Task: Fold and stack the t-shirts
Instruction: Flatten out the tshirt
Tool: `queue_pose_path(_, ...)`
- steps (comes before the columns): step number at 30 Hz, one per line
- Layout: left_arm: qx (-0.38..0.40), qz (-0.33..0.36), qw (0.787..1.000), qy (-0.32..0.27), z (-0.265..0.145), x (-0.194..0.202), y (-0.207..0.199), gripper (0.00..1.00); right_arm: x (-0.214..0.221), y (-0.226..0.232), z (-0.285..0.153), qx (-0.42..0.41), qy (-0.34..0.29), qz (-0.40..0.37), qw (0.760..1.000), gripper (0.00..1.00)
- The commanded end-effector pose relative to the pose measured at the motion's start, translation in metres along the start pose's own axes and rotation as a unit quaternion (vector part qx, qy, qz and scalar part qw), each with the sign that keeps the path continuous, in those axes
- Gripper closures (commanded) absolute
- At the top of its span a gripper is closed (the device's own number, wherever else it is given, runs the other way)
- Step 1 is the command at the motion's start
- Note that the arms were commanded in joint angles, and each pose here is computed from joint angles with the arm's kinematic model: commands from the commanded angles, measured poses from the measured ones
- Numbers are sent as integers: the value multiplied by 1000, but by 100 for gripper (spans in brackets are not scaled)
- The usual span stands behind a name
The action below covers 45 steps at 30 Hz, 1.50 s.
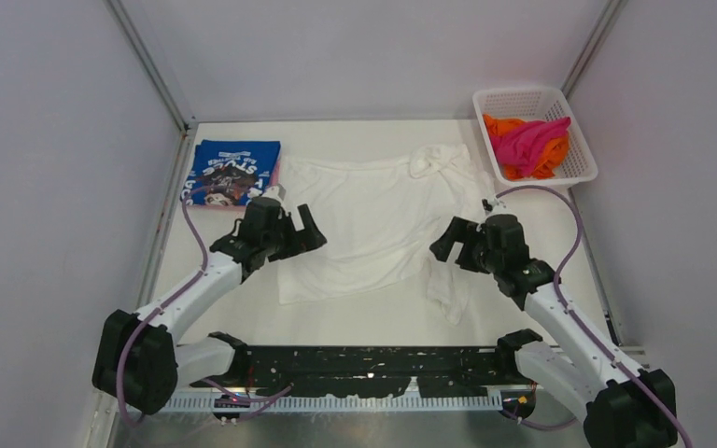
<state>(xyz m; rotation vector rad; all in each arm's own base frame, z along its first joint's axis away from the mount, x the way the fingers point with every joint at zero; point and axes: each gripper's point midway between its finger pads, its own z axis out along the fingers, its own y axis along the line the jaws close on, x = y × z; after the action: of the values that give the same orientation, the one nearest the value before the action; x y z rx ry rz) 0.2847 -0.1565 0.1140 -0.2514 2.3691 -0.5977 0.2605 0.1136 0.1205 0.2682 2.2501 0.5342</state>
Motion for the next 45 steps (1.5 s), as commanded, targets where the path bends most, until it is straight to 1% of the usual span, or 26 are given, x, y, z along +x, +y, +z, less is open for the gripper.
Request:
queue_pose_path(1,36,-30,999,22,14,22,-7,0,49,27,-4,-97,83,37,991,5)
queue_pose_path(3,42,-40,998,39,23,34,-4,0,60,17,3,-79,99,39,991,5)
queue_pose_path(4,37,-45,997,46,27,39,0,0,59,11,7,-63,94,38,993,5)
queue_pose_path(5,29,-48,997,51,31,43,4,0,61,5,11,-48,97,40,993,5)
queue_pose_path(7,-2,-50,997,54,39,47,17,0,57,-14,20,3,82,42,996,5)
queue_pose_path(8,-19,-51,997,55,41,47,25,0,57,-19,22,15,80,45,996,5)
queue_pose_path(11,-43,-65,995,63,47,49,42,0,55,-48,30,59,79,81,992,5)
queue_pose_path(14,-56,-75,994,57,50,44,54,0,55,-77,34,89,76,126,985,5)
queue_pose_path(17,-76,-81,992,59,52,42,66,0,56,-90,38,96,82,150,981,5)
queue_pose_path(21,-89,-88,991,57,55,35,75,0,45,-109,41,117,72,171,976,5)
queue_pose_path(24,-100,-84,990,52,57,27,77,0,32,-120,42,134,53,177,974,5)
queue_pose_path(28,-97,-73,991,49,56,14,70,0,-3,-119,33,142,21,134,980,5)
queue_pose_path(30,-81,-68,993,45,52,8,61,0,-18,-110,21,135,3,118,984,5)
queue_pose_path(33,-55,-62,996,33,39,4,46,0,-28,-96,4,112,-21,101,988,5)
queue_pose_path(37,-59,-52,997,13,12,5,39,0,-37,-92,-25,120,-64,82,987,5)
queue_pose_path(40,-90,-61,994,-13,-14,8,52,0,-40,-99,-45,145,-103,79,981,4)
queue_pose_path(41,-107,-65,992,-21,-22,11,60,0,-45,-106,-53,168,-131,85,973,5)
queue_pose_path(43,-147,-79,985,-48,-42,15,78,0,-44,-115,-61,193,-152,96,965,5)
queue_pose_path(45,-191,-91,976,-54,-56,28,99,0,-43,-118,-64,198,-162,98,962,5)
